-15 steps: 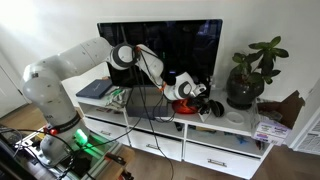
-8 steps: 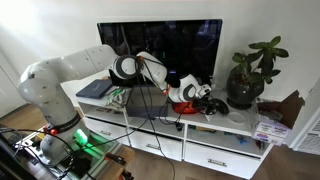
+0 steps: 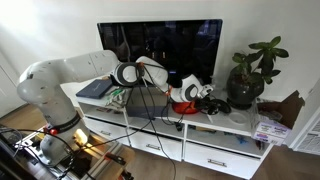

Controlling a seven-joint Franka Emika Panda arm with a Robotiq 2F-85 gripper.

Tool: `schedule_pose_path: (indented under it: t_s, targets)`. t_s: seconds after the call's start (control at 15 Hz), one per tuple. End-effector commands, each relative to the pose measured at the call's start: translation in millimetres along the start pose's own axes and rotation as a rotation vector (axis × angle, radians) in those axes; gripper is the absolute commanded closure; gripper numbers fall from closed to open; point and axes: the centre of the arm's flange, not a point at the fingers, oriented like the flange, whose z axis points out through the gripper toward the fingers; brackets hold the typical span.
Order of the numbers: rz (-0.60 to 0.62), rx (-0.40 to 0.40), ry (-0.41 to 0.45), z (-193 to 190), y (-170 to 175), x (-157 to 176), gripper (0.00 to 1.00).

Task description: Take the white thing out of the box

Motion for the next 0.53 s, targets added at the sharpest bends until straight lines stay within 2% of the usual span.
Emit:
schedule_pose_path:
  t_s: [0.0,0.27,0.47]
  targets:
    - [-0.003,0.016,-0.016,36.2,-1.5,18.0,0.29]
    - [0.019,0.044,-0.027,34.6,-2.7,18.3,0.01]
    - [0.054,0.056,-0.066,26.9,0.9,21.4,0.00]
